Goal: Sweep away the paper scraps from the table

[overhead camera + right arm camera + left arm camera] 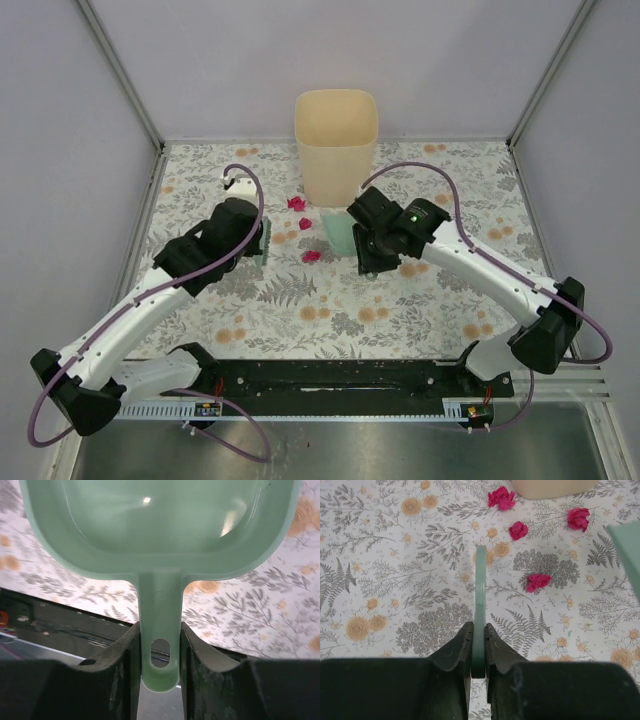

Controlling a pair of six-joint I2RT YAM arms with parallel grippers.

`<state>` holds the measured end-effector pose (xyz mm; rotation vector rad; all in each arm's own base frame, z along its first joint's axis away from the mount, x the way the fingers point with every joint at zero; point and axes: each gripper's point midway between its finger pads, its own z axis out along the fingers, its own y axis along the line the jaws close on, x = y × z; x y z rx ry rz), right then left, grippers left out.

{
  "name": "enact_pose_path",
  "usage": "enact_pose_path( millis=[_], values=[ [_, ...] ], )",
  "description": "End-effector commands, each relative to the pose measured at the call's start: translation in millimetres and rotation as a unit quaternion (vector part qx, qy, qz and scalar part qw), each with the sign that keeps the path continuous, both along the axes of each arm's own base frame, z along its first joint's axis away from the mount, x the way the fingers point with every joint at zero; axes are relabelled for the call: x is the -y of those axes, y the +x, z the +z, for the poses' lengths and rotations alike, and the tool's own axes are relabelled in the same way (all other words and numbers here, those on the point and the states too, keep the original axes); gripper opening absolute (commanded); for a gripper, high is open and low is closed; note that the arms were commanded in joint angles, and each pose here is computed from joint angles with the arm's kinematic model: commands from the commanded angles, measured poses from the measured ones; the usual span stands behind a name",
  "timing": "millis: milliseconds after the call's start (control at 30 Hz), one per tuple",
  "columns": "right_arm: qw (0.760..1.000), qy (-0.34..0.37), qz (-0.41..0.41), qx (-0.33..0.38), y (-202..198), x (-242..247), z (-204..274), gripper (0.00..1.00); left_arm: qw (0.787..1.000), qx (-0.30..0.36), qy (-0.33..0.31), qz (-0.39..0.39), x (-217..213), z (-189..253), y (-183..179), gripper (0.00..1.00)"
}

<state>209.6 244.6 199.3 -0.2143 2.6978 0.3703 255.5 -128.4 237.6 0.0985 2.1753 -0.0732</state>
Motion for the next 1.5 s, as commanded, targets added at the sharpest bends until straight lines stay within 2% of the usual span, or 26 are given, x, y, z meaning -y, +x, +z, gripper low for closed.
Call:
enact_pose_path(
  millis=[0,100,267,500,900,1200,1467],
  values=[
    [0.992,-0.124,0.025,-0.021,-21.1,21.7,-36.1,0.00,0.997,0.047,-0.016,-0.051,19.5,31.4,25.3,0.00],
    [0.986,-0.148,0.060,-0.045,-37.7,15.8,-55.6,0.00,0.996,0.038,-0.012,-0.081,27.3,30.4,38.2,0.00],
    [0.982,-0.143,0.093,-0.079,-57.0,7.2,-86.4,0.00,0.994,0.021,-0.006,-0.105,36.9,30.1,58.1,0.00],
    [0.978,-0.147,0.118,-0.089,-62.7,-1.3,-104.1,0.00,0.989,-0.002,-0.004,-0.149,59.6,22.2,73.4,0.00],
    [0.975,-0.140,0.152,-0.080,-53.7,-19.4,-126.1,0.00,0.982,-0.074,0.031,-0.174,85.3,-30.5,105.3,0.00],
    [0.972,-0.152,0.163,-0.072,-47.6,-20.7,-132.9,0.00,0.973,-0.100,0.020,-0.209,95.7,-40.5,96.6,0.00],
    [0.972,-0.157,0.162,-0.061,-42.2,-21.2,-137.0,0.00,0.955,-0.142,0.000,-0.262,112.1,-44.5,70.7,0.00]
  ],
)
